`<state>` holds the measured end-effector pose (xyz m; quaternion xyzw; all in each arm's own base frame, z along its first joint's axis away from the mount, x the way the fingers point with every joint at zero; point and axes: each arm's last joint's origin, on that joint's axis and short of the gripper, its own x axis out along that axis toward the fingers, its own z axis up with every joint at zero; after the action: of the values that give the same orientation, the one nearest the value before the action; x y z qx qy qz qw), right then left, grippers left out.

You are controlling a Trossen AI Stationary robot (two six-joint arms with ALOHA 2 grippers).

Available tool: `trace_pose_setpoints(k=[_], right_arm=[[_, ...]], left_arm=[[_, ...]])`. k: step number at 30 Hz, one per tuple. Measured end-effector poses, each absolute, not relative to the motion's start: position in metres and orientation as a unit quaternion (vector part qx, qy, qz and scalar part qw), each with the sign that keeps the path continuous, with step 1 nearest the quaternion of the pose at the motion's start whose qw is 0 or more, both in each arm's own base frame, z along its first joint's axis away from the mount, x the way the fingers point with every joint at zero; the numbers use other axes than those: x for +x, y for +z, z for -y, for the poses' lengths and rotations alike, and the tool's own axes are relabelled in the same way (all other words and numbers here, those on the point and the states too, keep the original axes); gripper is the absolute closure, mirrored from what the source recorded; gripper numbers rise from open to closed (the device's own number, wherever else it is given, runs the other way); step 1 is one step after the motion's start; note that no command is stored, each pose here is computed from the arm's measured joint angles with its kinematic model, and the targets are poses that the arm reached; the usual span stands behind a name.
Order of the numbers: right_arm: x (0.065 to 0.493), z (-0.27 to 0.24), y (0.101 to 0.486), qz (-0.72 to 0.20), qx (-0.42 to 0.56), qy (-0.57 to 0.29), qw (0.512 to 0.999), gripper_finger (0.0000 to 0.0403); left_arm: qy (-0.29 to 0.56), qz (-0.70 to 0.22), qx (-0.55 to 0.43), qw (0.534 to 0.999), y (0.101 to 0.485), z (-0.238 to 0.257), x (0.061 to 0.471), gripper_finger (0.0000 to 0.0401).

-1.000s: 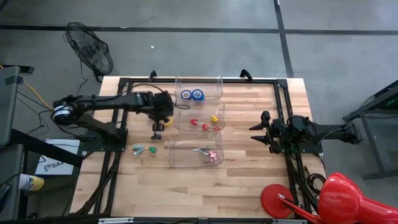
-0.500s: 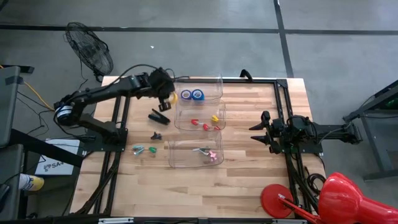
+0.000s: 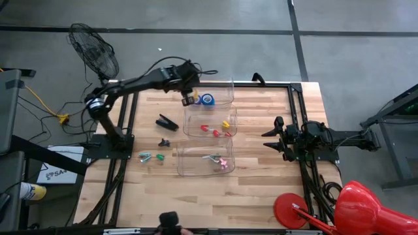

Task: Pick and place Stapler, Stapler remover, tape
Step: Put the yellow tape into the top transparent bin

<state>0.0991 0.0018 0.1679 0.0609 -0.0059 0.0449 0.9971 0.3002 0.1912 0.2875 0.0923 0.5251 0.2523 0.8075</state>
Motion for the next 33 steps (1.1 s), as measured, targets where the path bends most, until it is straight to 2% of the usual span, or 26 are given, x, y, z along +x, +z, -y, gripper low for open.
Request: trace_pose_setpoints(k=[7,17,33], right_arm=[[0.099,-0.002,0.168,0.006,0.061,0.045,0.997,0.0226],[0.099,-0.002,0.168,0.006,0.061,0.045,0.997,0.0226],[0.099,-0.002,0.168,0.006,0.061,0.045,0.997,0.0226]], left_arm=[[0.267,-0.544,0.067,0.792,0.277,-0.215,0.324,0.0382],[0.301,-0.590,0.003,0.749,0.249,-0.243,0.332,0.0382],[0.251,-0.624,0.013,0.740,0.216,-0.251,0.342,0.0382]])
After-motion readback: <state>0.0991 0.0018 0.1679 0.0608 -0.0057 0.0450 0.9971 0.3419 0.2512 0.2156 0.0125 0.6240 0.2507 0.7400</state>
